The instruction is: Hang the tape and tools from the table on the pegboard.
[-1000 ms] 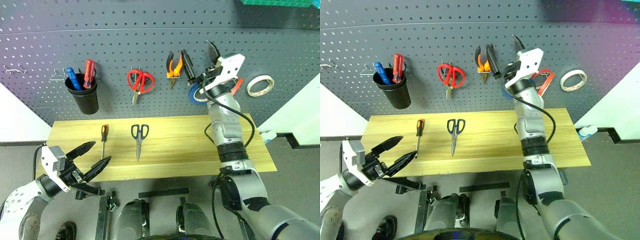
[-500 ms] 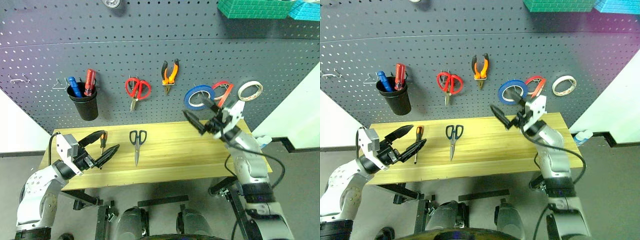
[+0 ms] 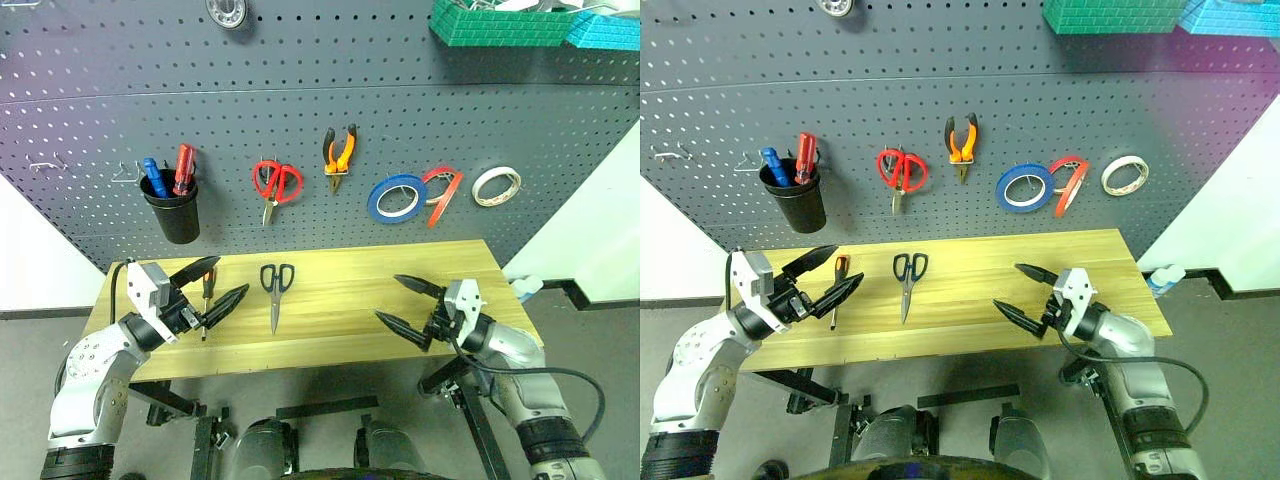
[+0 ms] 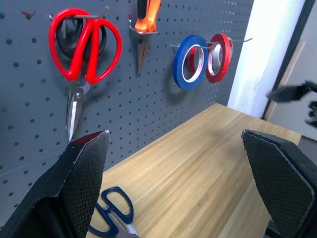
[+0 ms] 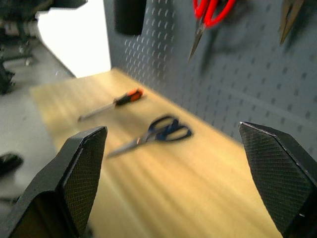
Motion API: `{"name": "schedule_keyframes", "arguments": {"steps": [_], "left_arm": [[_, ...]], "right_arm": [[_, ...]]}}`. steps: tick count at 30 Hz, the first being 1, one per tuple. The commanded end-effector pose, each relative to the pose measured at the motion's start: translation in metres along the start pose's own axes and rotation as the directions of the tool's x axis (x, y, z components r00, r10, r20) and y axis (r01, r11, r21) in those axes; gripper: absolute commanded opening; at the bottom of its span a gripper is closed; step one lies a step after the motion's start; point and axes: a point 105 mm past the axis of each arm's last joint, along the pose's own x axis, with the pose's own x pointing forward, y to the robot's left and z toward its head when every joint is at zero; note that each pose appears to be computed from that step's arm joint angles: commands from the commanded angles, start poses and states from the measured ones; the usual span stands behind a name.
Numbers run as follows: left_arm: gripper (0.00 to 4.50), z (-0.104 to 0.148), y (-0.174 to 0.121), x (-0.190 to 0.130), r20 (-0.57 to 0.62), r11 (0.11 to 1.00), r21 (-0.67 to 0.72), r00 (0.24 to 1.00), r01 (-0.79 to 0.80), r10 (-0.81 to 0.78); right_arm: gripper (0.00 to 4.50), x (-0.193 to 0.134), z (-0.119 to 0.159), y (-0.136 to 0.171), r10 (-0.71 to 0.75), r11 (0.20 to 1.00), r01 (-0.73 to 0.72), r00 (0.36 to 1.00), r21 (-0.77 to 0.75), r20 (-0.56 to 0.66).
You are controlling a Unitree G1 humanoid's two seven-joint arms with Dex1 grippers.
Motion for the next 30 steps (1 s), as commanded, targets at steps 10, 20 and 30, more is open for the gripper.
{"name": "schedule_keyframes", "arguments": {"steps": [10,20,30], "left_arm": [[4.50,-0.012,-0.002,0.027,-0.066,0.995,0.028,0.993,-0.094,0.096],[4.50,-0.023,-0.008,0.035,-0.079,0.997,-0.006,0.994,-0.072,0.071],[4.50,-0.042,-0.005,0.032,-0.116,0.997,-0.003,0.991,-0.074,0.073]], "right_arm": [[4.45,-0.064,-0.004,0.009,0.063,0.995,-0.057,0.995,0.078,-0.071],[4.45,-0.067,0.029,0.011,0.147,0.963,-0.162,0.986,0.214,0.083],[4.45,-0.059,0.028,0.003,0.180,0.974,-0.183,0.983,0.135,0.037]]}}
